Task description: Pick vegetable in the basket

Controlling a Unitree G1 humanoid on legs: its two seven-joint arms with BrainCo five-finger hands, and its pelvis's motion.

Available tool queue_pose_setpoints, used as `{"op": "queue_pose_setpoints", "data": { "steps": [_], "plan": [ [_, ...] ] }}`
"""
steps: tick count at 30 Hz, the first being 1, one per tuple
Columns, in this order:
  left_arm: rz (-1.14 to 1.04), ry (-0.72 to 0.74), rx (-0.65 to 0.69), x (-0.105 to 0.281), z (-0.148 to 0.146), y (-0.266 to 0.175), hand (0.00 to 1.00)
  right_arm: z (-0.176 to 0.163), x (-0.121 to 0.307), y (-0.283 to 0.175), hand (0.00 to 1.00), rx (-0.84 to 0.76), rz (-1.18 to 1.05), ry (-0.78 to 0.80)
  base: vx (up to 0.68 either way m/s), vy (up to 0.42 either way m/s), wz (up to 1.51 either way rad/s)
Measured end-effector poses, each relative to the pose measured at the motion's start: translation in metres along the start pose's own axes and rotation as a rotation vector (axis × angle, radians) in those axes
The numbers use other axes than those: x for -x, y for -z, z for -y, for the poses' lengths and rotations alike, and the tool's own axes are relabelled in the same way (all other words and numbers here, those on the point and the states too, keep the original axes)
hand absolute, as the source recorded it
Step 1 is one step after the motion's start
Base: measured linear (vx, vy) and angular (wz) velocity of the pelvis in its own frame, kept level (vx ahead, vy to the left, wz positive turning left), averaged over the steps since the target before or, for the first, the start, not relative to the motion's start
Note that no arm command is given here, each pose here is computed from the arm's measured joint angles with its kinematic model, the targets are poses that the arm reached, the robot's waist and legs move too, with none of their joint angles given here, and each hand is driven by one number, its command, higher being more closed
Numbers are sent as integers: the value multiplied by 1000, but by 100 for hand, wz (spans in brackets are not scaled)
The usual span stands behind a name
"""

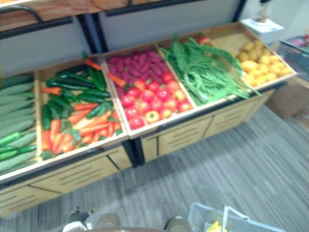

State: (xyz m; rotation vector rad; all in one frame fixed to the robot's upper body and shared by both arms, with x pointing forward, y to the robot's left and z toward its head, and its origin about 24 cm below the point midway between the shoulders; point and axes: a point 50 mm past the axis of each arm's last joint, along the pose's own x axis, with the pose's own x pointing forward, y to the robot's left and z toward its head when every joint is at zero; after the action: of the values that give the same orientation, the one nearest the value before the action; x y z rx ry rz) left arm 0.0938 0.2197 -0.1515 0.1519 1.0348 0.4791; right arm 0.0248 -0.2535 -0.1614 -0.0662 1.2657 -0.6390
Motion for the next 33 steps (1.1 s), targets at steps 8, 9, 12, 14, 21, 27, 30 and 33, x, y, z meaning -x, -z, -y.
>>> {"op": "queue_pose_setpoints", "data": {
  "steps": [8, 9, 12, 14, 21, 27, 30, 33],
  "plan": [
    [-58, -8, -51, 0, -9, 17, 0, -10, -4, -30, 100, 14, 64, -27, 51, 156, 48],
    [-67, -4, -60, 1, -9, 20, 0, -11, -3, -31, 100, 26, 70, -32, 21, 67, -8],
    [-67, 6, -88, 1, -9, 21, 0, -12, -3, -33, 100, 48, 89, -35, -3, 61, -12],
    [-66, 15, -117, 1, -9, 23, 0, -10, -4, -34, 100, 47, 96, -31, -35, 72, -18],
    [-57, -16, -123, 0, -16, 20, 0, -16, -2, -32, 100, 41, 88, -43, -106, 112, -22],
    [-29, -169, -25, -6, -31, 4, 0, -27, 2, -19, 100, 46, 45, -70, -116, -17, -14],
    [52, -294, 115, -5, -41, -19, 0, -21, 4, 2, 100, 48, -13, -46, -68, -74, 27],
    [178, -402, 217, 5, -49, -42, 0, -19, 5, 14, 100, 69, -42, -39, -21, -51, 32]
  ]
}}
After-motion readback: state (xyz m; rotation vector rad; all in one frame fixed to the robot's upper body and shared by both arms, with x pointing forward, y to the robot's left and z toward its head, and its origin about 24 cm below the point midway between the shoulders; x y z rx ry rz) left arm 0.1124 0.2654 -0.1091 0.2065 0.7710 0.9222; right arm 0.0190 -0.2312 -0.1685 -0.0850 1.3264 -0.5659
